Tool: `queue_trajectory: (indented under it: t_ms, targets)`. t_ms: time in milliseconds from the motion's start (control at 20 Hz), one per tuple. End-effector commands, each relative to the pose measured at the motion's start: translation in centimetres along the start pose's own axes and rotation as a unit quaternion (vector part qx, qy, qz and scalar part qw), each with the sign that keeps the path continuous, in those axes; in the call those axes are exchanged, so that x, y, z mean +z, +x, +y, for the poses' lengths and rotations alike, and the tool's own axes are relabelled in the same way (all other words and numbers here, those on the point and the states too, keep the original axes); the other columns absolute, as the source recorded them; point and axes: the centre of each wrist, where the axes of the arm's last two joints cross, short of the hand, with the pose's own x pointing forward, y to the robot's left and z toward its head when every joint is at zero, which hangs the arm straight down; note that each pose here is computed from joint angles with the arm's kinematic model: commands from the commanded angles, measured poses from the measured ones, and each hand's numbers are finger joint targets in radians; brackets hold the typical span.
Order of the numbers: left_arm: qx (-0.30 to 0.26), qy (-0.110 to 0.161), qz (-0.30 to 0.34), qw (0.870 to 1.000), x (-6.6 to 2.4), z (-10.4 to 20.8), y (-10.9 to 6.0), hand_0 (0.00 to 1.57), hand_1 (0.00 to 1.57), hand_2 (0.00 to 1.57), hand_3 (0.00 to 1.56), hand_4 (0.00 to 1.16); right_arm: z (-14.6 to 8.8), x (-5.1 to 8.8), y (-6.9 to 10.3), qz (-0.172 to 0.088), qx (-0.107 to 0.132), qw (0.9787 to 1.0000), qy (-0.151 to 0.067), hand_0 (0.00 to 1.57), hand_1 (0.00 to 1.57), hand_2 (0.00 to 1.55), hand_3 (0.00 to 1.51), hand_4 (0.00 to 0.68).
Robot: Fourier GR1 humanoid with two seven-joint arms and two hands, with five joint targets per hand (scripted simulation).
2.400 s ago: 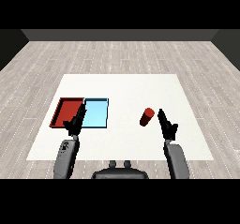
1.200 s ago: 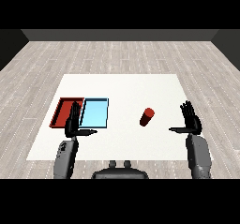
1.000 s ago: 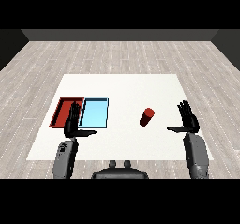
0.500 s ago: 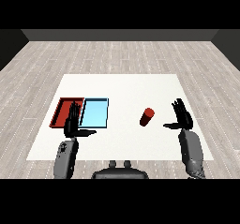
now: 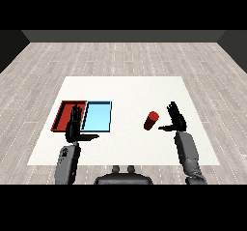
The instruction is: Pick the red can and put it in the red box
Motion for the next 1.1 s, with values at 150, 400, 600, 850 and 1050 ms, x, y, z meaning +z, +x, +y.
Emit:
queue_trajectory:
  t_ms: [150, 400, 600, 850, 1050]
  targets:
    - [-0.006, 0.011, -0.007, 1.000, -0.40, 0.1, -0.3, 0.00, 0.00, 0.00, 0.00, 0.00, 2.3, -1.1, -3.0, 0.015, -0.022, 0.9996, 0.014, 0.00, 0.00, 0.00, 0.00, 0.000]
    - [-0.003, 0.002, 0.000, 1.000, 1.47, 0.7, 0.0, 0.00, 0.00, 0.00, 0.00, 0.00, 3.5, 0.3, -3.7, 0.036, -0.036, 0.9986, 0.014, 0.00, 0.00, 0.00, 0.00, 0.000]
    - [0.009, 0.000, -0.004, 1.000, -1.15, 0.0, 0.3, 0.00, 0.00, 0.00, 0.00, 0.00, 2.0, -0.4, -4.3, 0.038, -0.042, 0.9983, 0.009, 0.00, 0.00, 0.00, 0.00, 0.000]
    - [0.000, -0.001, -0.004, 1.000, 1.66, 1.9, 0.7, 0.00, 0.00, 0.00, 0.00, 0.00, 4.0, -1.9, -2.4, 0.041, -0.046, 0.9980, 0.016, 0.00, 0.00, 0.00, 0.00, 0.000]
    - [-0.010, -0.001, -0.002, 1.000, 0.26, -0.1, -0.3, 0.00, 0.00, 0.00, 0.00, 0.00, 4.7, -0.3, -4.0, 0.050, -0.056, 0.9969, 0.021, 0.00, 0.00, 0.00, 0.00, 0.000]
